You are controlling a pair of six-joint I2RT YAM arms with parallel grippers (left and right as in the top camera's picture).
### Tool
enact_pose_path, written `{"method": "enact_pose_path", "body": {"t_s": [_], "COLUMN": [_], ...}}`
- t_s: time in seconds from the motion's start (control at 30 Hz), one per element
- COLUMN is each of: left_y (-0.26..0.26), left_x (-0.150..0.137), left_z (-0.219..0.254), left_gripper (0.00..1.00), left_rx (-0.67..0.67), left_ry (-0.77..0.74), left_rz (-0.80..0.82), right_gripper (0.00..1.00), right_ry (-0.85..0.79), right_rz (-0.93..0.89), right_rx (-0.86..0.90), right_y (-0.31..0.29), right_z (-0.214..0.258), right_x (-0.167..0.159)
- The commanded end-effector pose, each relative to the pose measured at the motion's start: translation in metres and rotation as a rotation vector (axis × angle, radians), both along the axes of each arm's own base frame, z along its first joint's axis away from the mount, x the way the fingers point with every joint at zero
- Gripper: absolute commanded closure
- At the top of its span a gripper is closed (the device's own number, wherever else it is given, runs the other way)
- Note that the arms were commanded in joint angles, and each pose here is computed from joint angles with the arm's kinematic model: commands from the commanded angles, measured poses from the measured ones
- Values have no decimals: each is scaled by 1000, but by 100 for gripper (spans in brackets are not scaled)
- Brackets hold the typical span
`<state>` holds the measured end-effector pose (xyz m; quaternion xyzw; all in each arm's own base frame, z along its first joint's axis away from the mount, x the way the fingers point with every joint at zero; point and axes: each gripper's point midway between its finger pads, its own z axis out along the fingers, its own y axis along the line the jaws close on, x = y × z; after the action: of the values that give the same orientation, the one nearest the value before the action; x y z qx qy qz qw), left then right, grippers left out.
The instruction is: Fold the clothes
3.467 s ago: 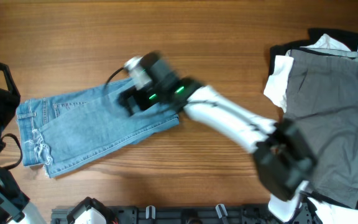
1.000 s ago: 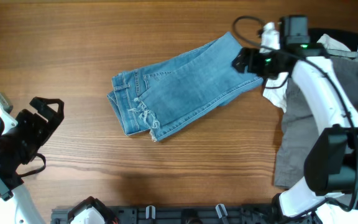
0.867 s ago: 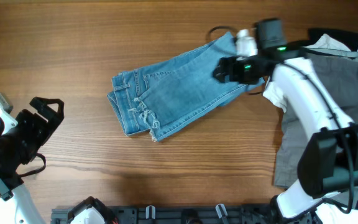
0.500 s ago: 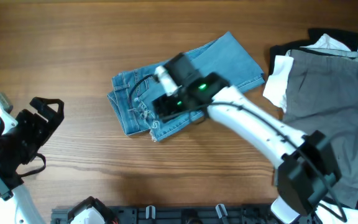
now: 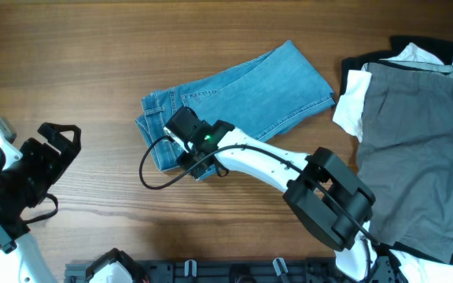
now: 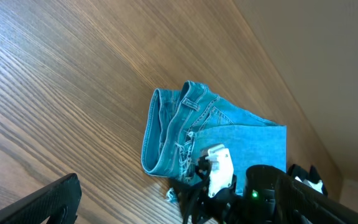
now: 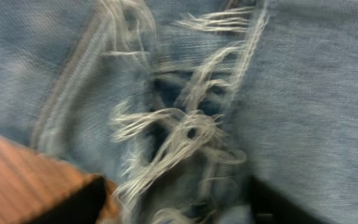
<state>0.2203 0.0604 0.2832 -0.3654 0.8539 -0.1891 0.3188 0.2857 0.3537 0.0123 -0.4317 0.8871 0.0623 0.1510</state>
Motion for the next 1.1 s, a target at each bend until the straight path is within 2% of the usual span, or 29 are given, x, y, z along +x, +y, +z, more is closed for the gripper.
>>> {"method": "enact_pose_path", "body": {"t_s": [0.0,0.07,0.17,0.23,0.43,0.6,0.83,0.93,1.07], "left_y": [-1,-1,-1,-1,-1,-1,-1,-1,-1], "left_x": [1,1,1,1,1,1,1,1,1], "left_z": [4,4,4,4,4,4,4,4,4], "left_gripper": [0,0,0,0,0,0,0,0,0], "left_rx": [22,22,22,22,22,22,22,22,22], "left_ry": [-11,-11,-11,-11,-11,-11,-11,-11,-11], "left_rz": [-19,-19,-19,-19,-19,-19,-19,-19,-19], "right_gripper": [79,87,88,96,96,96,96,96,96], "right_ry": [-89,-128,-155,-175,-211,-184,-175,-225,-327], "right_rz": [-30,-46,-54,-57,-80,-153,-161,-191,-260], "right_rx": [-94,-115,-93,-66,-7,28,38,55,150], "right_y": [-16,-21,-22,-21,-18,-17,-19,-25,-37], "right_z": [-5,4,26,41,70,72,78,94,142], "right_x": [16,23,25,27,29,27,24,35,60]}}
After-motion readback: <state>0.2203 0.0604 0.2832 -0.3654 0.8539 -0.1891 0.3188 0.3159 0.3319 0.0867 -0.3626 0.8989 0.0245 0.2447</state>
